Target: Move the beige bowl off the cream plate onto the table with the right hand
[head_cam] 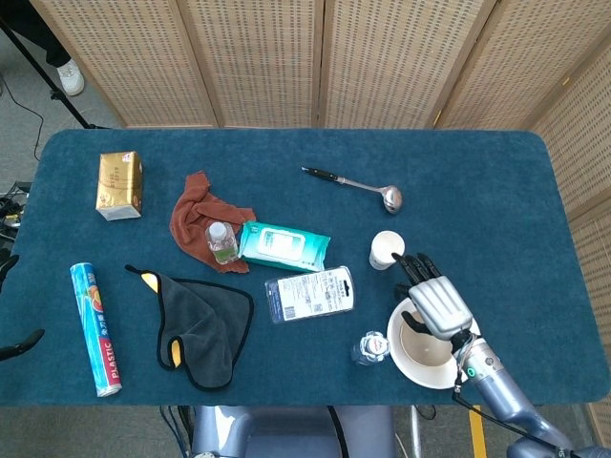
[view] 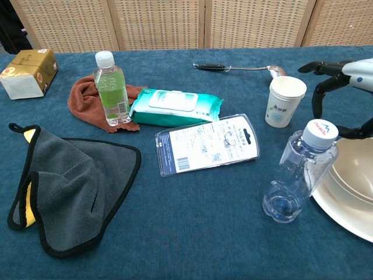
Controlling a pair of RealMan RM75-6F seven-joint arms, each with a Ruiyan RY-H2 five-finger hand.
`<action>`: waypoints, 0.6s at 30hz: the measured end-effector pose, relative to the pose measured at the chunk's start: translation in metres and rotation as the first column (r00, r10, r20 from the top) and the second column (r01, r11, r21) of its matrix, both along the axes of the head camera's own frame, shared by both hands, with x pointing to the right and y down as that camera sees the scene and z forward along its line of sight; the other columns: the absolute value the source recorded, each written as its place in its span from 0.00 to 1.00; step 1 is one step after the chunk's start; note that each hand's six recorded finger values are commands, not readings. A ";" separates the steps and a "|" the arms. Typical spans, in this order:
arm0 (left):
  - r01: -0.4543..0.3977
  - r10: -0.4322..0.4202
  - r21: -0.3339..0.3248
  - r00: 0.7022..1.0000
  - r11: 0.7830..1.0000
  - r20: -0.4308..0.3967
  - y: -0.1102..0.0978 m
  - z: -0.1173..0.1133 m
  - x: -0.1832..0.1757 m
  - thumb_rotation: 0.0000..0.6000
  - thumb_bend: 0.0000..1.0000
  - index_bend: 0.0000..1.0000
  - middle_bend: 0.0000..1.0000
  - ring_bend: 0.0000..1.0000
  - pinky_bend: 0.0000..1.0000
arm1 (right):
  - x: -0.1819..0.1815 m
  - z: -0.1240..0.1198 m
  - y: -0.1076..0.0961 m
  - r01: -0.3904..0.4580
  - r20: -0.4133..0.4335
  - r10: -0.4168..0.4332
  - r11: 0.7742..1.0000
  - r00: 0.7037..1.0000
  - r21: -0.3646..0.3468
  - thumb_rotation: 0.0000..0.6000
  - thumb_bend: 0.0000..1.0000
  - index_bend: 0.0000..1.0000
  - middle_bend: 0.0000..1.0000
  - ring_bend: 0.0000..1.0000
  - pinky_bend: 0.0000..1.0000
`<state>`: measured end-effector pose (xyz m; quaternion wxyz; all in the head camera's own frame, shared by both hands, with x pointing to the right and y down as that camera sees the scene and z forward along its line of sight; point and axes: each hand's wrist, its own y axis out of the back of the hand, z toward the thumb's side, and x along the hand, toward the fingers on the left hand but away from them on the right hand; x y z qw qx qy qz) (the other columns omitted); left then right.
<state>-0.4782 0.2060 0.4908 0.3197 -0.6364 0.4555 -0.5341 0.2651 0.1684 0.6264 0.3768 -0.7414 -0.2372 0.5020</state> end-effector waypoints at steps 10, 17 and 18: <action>-0.005 0.005 -0.007 1.000 1.000 -0.002 0.000 0.001 0.001 1.00 0.16 0.00 0.00 0.00 0.00 | 0.009 0.001 0.001 0.012 -0.087 -0.013 1.000 0.996 -0.015 1.00 0.44 0.45 0.00 0.00 0.00; -0.005 0.005 -0.008 1.000 1.000 0.003 0.000 0.001 0.001 1.00 0.16 0.00 0.00 0.00 0.00 | 0.019 0.010 0.008 0.009 -0.103 -0.013 0.999 0.995 -0.034 1.00 0.44 0.45 0.00 0.00 0.00; -0.005 0.005 -0.008 1.000 1.000 0.004 0.000 0.002 0.001 1.00 0.16 0.00 0.00 0.00 0.00 | 0.021 0.011 0.009 0.008 -0.103 -0.012 0.999 0.995 -0.037 1.00 0.44 0.45 0.00 0.00 0.00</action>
